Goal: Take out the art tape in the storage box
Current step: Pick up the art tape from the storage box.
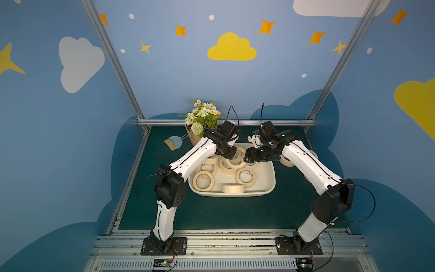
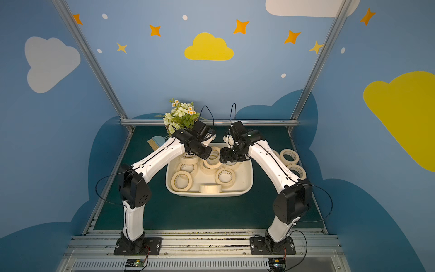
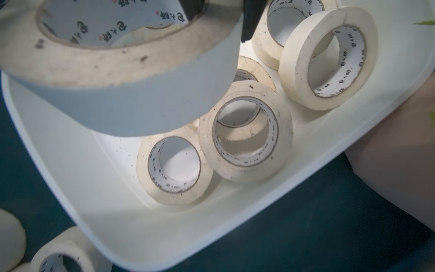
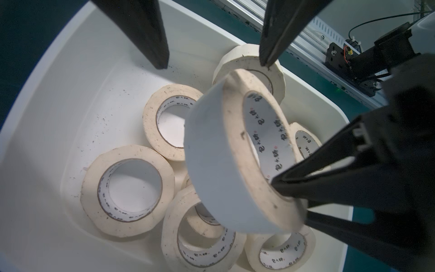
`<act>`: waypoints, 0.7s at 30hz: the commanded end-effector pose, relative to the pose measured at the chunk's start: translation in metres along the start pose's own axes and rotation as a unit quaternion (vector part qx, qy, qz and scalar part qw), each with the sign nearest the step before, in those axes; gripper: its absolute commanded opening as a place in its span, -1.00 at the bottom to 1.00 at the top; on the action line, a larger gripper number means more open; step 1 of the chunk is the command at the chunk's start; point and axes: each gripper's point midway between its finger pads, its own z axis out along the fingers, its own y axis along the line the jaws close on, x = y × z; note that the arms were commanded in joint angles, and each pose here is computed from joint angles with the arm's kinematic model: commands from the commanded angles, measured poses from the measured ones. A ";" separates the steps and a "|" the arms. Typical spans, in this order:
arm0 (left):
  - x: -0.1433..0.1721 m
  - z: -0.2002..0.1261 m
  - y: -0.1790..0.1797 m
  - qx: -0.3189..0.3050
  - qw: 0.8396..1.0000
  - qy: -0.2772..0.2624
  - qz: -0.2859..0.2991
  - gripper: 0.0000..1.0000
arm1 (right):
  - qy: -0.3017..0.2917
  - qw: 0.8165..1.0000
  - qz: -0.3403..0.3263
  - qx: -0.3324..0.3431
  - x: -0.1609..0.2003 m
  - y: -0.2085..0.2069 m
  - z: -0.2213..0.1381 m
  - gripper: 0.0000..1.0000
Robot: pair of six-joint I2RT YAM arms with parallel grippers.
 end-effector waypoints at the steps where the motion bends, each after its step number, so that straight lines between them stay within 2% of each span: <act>1: -0.001 -0.014 -0.012 0.016 1.000 0.002 0.014 -0.82 | -0.025 0.999 -0.003 -0.020 -0.016 0.012 -0.001 0.33; 11: -0.003 -0.028 -0.025 0.021 1.000 -0.010 0.021 -0.85 | -0.005 1.000 0.011 0.019 -0.023 -0.007 0.026 0.22; 14: -0.004 -0.029 -0.026 0.018 0.999 -0.012 0.023 -0.85 | 0.000 1.000 0.012 0.025 -0.022 -0.009 0.029 -0.19; 16: -0.004 -0.029 -0.027 0.017 0.999 -0.012 0.024 -0.84 | 0.001 0.999 0.013 0.029 -0.022 -0.011 0.030 -0.57; 18: -0.004 -0.029 -0.028 0.019 0.999 -0.012 0.023 -0.85 | 0.003 0.999 0.015 0.033 -0.021 -0.014 0.030 -0.81; 19: -0.005 -0.031 -0.028 0.019 0.999 -0.015 0.022 -0.85 | 0.006 0.999 0.015 0.032 -0.020 -0.015 0.031 -1.00; 21: -0.006 -0.033 -0.029 0.020 0.999 -0.020 0.019 -0.83 | 0.007 0.999 0.018 0.033 -0.018 -0.017 0.031 -1.00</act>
